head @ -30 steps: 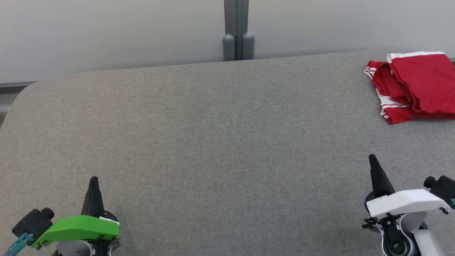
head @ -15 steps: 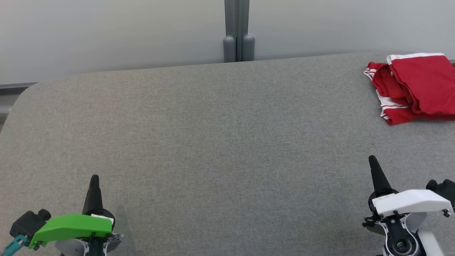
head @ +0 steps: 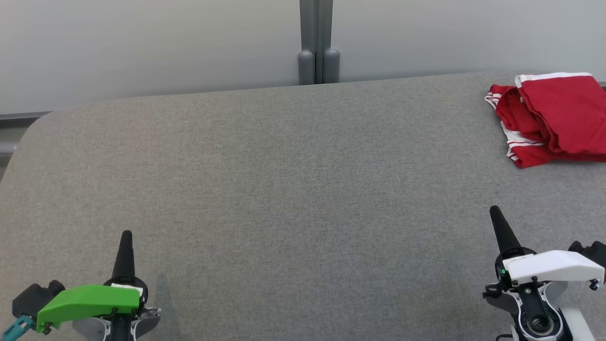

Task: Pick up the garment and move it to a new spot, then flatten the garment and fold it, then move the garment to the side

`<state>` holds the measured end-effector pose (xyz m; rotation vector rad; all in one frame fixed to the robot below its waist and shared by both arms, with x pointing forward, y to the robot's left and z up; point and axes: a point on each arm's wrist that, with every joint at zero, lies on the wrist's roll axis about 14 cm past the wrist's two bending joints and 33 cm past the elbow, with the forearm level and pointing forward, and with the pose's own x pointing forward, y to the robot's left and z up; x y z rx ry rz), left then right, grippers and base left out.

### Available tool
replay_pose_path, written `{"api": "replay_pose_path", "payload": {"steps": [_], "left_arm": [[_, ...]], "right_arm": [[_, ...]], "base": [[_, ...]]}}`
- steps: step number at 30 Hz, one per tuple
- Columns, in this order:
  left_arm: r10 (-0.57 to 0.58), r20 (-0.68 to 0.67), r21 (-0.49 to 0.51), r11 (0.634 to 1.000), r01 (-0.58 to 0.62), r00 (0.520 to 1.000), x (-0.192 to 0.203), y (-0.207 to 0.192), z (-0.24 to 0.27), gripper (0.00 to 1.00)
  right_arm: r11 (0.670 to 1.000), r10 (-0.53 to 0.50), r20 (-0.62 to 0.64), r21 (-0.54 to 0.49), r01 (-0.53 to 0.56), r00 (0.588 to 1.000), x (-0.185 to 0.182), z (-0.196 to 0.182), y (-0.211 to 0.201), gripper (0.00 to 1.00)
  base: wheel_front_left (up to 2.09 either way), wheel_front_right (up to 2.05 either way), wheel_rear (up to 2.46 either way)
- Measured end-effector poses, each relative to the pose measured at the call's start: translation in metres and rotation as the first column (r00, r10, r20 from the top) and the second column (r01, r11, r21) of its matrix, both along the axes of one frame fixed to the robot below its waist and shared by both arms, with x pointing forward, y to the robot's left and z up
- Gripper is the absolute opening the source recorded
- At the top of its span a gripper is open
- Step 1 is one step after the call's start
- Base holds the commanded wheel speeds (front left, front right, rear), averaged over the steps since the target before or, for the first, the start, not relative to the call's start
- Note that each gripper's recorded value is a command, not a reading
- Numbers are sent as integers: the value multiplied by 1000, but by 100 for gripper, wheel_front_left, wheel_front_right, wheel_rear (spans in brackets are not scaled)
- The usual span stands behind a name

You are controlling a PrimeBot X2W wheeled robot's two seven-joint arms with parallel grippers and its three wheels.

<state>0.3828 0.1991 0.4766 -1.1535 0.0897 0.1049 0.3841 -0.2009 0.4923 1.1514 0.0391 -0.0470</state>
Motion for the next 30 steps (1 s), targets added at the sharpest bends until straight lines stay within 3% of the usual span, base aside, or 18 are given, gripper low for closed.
{"api": "replay_pose_path", "payload": {"steps": [30], "left_arm": [[4, 67, -257, 966, 13, 998, 4, -1, 15, 0]], "right_arm": [[966, -5, 24, 258, -1, 1000, 2, 6, 1, 0]], "base": [[0, 0, 0]]}}
